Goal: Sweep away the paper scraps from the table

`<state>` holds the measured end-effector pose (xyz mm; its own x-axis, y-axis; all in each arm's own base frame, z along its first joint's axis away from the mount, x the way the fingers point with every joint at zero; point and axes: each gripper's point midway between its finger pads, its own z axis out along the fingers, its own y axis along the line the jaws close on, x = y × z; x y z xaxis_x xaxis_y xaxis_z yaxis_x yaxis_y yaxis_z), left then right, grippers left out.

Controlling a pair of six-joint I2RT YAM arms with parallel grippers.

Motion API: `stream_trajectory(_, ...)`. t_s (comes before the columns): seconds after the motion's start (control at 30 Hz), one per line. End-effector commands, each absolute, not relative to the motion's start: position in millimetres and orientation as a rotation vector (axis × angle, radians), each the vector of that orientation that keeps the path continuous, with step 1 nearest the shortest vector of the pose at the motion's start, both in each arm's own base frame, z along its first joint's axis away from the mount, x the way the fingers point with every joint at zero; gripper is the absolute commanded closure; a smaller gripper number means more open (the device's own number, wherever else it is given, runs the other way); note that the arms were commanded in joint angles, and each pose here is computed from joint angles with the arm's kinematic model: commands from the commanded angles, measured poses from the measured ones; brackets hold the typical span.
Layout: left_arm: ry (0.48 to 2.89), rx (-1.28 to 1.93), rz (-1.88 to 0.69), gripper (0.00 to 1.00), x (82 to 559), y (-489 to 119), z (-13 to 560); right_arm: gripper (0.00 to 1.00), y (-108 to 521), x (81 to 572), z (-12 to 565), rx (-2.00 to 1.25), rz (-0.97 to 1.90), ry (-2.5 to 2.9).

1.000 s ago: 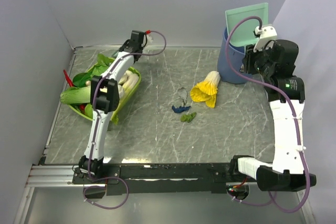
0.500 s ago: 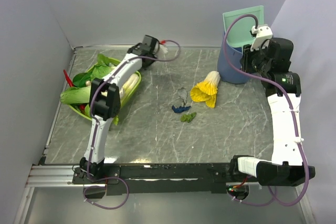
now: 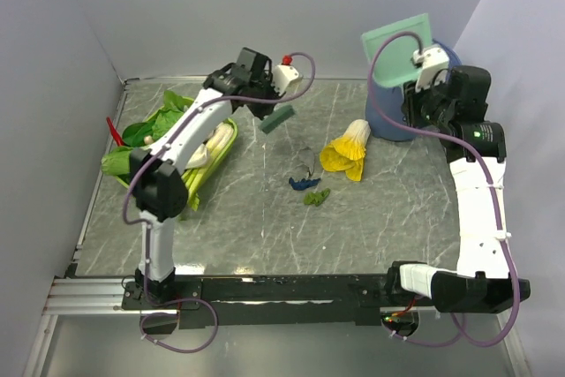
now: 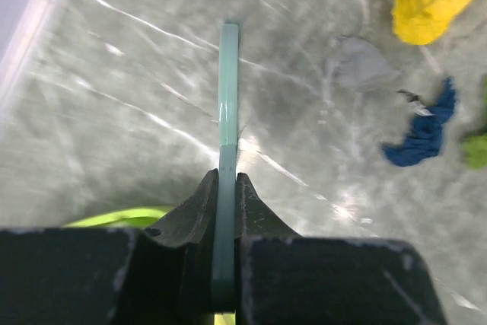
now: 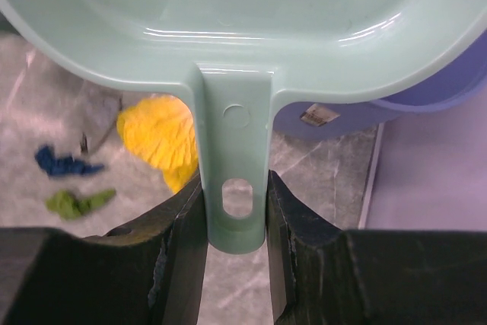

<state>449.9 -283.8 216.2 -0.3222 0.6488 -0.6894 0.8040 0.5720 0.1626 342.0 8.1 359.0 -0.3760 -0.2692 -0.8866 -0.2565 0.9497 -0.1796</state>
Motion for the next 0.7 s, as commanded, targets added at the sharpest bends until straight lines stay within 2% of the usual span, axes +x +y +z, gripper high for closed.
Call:
stream_trajectory(0.0,1.681,1.204,-0.161,0.99,465,-305,277,1.0,28,289,295,-0.889,0.05,2.116)
stream_trajectory(0.2,1.562,1.311,-0.057,0.99,473,-314,260,1.0,18,198,191,-1.278,0.161,2.367)
stream_trajectory(0.3,1.526,1.359,-0.046,0.99,469,-320,252,1.0,10,175,166,-1.34,0.149,2.426)
stream_trajectory(0.5,1.463,1.472,-0.007,0.99,458,-337,227,1.0,-7,142,127,-1.498,0.14,2.545)
stream_trajectory(0.67,1.462,1.577,-0.069,0.99,439,-348,207,1.0,-13,146,108,-1.558,0.077,2.585)
